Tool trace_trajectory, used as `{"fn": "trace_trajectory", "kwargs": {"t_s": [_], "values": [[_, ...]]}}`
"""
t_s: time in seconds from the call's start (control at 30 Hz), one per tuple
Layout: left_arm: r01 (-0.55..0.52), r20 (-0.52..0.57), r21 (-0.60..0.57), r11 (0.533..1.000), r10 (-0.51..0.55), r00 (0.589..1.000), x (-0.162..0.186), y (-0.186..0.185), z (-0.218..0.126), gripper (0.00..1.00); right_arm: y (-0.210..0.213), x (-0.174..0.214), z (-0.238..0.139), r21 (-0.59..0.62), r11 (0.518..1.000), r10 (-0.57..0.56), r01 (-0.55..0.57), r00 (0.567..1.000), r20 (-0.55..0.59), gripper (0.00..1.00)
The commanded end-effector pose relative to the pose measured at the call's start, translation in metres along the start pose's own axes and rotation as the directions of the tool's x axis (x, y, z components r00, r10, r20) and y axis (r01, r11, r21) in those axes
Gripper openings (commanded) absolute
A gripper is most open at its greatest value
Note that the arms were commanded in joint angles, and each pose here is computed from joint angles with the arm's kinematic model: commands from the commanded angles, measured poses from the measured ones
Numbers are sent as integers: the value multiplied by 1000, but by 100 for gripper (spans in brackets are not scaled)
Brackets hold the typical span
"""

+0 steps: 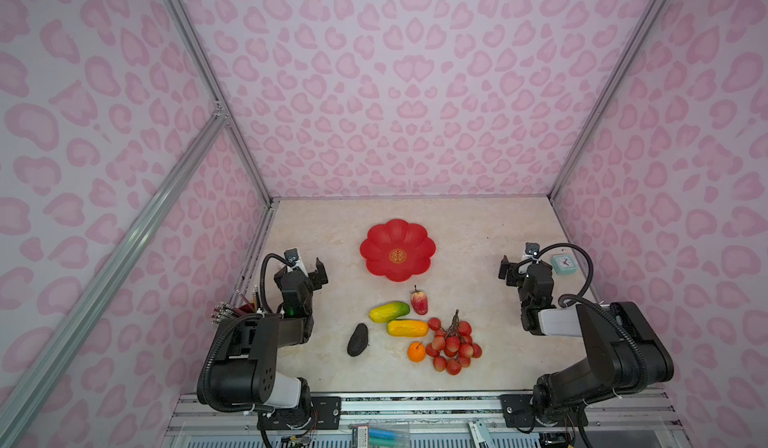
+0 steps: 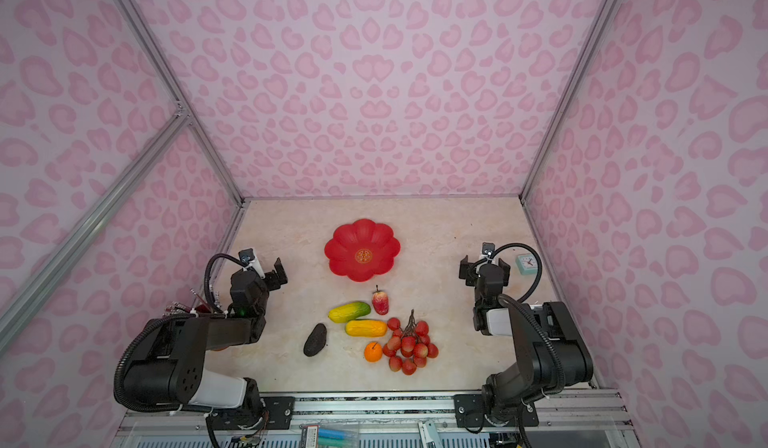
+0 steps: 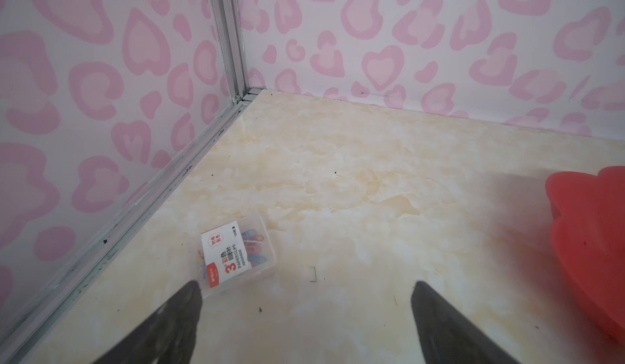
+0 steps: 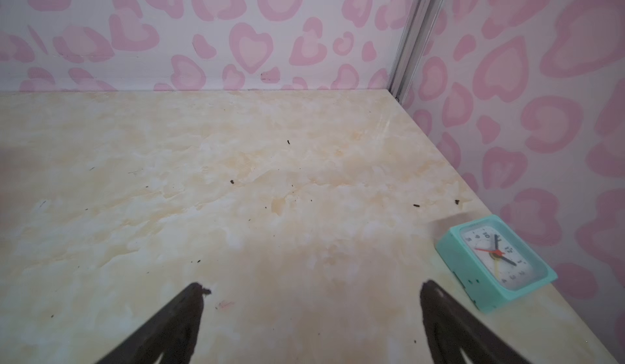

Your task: Place and organize the fake fruits in the fruit bowl

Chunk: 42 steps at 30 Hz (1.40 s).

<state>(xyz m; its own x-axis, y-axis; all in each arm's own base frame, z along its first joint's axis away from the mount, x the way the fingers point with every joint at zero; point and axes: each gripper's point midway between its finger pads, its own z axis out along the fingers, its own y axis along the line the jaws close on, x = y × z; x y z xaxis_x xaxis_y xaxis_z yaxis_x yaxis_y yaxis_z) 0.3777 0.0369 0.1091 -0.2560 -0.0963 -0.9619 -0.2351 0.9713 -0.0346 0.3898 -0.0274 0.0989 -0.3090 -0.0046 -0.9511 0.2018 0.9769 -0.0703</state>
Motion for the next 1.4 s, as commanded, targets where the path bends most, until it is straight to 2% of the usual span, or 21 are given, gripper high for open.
{"fn": "trace_trajectory", "kwargs": {"t_s": [0.0, 0.7, 0.9, 1.0, 1.07, 1.17, 1.3, 1.37], "values": [[2, 40, -4, 1000, -1, 999, -11, 0, 1, 97, 0, 0, 0, 1, 1000, 8, -8, 1000, 3, 99], [3, 37, -4, 1000, -3, 999, -11, 0, 2, 97, -1, 0, 1, -2, 1000, 10, -10, 1000, 0, 99], [3, 40, -2, 1000, -3, 999, -11, 0, 1, 100, -1, 0, 0, -2, 1000, 11, -11, 1000, 3, 99], [2, 47, 3, 1000, -3, 999, -12, -1, 0, 97, -1, -1, -1, -1, 1000, 11, -11, 1000, 8, 99], [-12, 24, 18, 1000, 12, 1000, -19, -5, 4, 97, -4, -10, -2, 15, 999, 29, -29, 999, 40, 99], [-35, -53, 34, 999, 36, 998, -32, -12, 7, 97, -7, -15, -2, 32, 999, 9, -7, 999, -45, 99], [23, -10, -5, 1000, -23, 1000, -54, -8, -10, 97, -8, -29, -3, 63, 997, 40, -34, 994, -106, 99], [56, -17, 51, 997, -55, 998, -61, -20, -19, 96, -14, -36, -8, 105, 990, 108, -97, 989, -99, 99]]}}
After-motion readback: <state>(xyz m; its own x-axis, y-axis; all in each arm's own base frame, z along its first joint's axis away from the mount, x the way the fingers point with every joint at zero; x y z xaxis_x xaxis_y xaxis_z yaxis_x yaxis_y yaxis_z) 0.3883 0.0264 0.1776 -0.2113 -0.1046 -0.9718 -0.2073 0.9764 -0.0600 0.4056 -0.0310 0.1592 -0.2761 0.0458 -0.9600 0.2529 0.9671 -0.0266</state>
